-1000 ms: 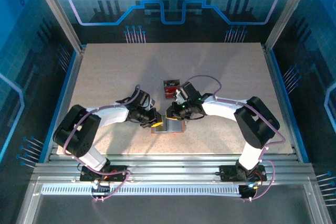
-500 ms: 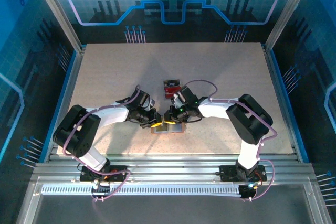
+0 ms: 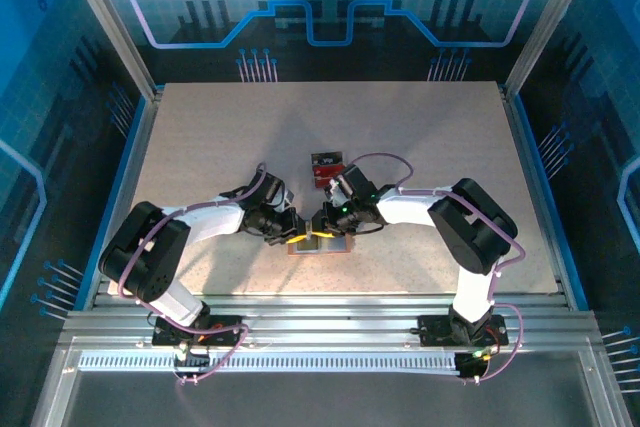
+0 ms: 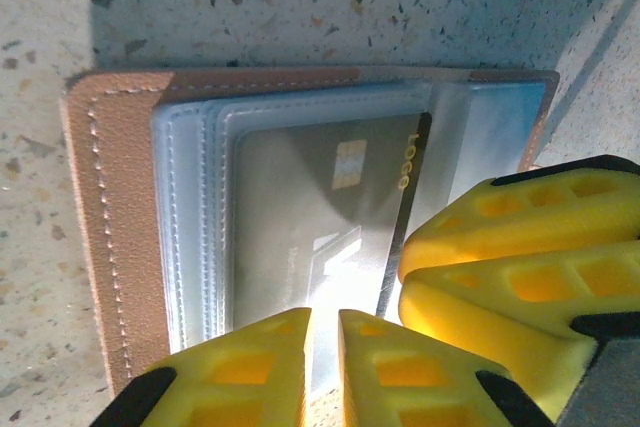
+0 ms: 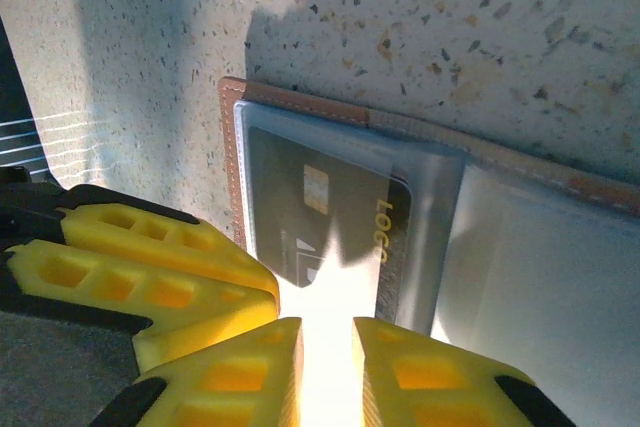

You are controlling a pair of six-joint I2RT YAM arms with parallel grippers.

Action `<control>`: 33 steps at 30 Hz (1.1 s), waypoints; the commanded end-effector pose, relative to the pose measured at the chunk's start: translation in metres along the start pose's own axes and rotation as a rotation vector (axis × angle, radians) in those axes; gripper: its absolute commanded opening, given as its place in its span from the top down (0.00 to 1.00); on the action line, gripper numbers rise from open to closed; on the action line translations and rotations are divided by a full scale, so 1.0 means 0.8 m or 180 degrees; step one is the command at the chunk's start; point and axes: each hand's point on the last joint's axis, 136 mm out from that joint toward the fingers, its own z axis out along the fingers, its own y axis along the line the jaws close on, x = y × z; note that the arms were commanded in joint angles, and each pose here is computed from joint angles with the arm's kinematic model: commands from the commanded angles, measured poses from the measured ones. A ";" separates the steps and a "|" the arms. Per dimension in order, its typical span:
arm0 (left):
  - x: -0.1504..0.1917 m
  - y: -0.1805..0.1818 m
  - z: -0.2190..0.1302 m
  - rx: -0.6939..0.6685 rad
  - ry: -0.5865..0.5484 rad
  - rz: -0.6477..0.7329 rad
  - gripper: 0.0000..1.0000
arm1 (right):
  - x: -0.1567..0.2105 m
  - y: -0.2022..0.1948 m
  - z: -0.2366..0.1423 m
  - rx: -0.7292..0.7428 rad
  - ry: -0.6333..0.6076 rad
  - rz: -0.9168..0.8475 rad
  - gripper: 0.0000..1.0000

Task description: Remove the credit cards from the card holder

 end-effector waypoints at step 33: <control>0.011 0.025 0.007 -0.0165 0.0096 -0.0030 0.85 | 0.011 -0.020 0.005 0.0148 0.0082 0.0125 0.73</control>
